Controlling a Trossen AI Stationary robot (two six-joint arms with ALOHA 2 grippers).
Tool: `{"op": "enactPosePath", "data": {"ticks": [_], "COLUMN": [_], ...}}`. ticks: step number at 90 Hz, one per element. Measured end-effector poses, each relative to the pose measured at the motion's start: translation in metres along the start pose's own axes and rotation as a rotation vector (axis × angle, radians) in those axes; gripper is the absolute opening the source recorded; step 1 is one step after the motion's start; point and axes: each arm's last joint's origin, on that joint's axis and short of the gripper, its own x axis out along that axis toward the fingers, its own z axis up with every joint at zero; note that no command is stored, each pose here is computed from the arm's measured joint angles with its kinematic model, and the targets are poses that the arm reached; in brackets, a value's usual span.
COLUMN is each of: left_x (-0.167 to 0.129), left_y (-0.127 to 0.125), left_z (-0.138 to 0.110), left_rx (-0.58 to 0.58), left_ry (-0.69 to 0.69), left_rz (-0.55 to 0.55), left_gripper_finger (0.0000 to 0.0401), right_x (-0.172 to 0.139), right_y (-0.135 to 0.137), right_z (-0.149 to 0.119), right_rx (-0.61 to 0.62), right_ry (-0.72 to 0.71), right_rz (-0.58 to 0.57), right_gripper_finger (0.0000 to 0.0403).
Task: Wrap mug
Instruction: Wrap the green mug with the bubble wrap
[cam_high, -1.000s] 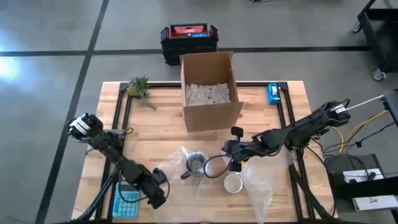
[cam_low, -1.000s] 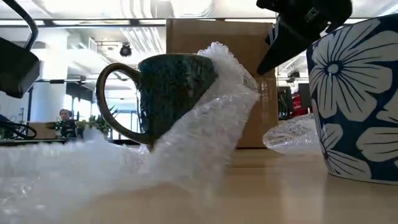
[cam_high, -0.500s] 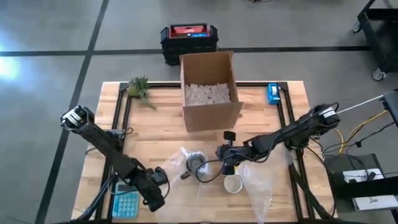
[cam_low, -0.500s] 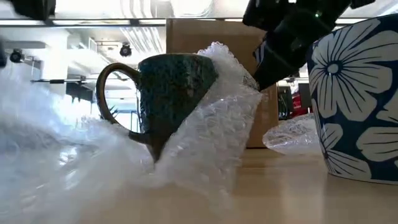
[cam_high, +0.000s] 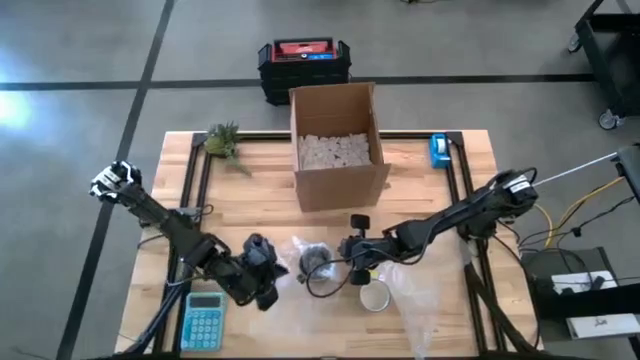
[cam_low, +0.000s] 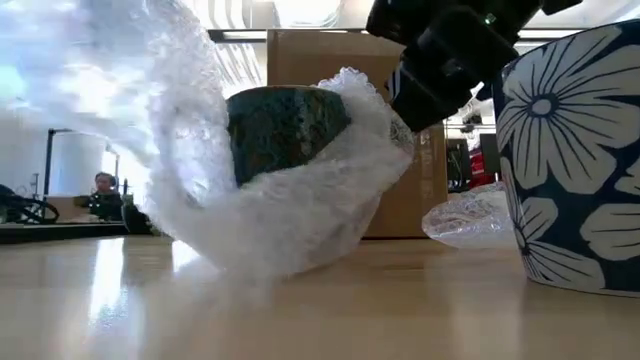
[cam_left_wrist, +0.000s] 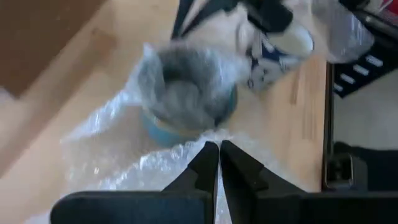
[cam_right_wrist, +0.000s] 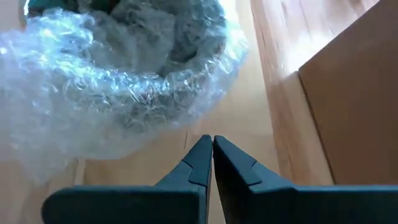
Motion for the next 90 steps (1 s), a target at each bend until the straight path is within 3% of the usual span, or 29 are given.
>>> {"op": "enactPosePath", "data": {"ticks": [28, 58, 76, 90], "left_x": [0.059, 0.090, 0.091, 0.091], "left_y": [0.009, 0.015, 0.016, 0.016], "left_z": [0.017, 0.003, 0.002, 0.002], "left_rx": [0.093, 0.117, 0.118, 0.118], "left_ry": [-0.099, -0.034, -0.027, -0.027], "left_rz": [0.053, 0.110, 0.109, 0.108], "left_gripper_finger": [0.0001, 0.0001, 0.0005, 0.0005], "right_x": [0.000, -0.002, -0.035, -0.040], "right_y": [0.002, 0.002, -0.005, -0.006], "right_z": [0.004, 0.006, 0.032, 0.059], "right_rx": [0.011, -0.021, -0.046, -0.041], "right_ry": [-0.035, -0.047, -0.027, -0.188], "right_rz": [0.040, 0.064, 0.083, 0.089], "right_gripper_finger": [0.0002, 0.0002, 0.0002, 0.0002]}}
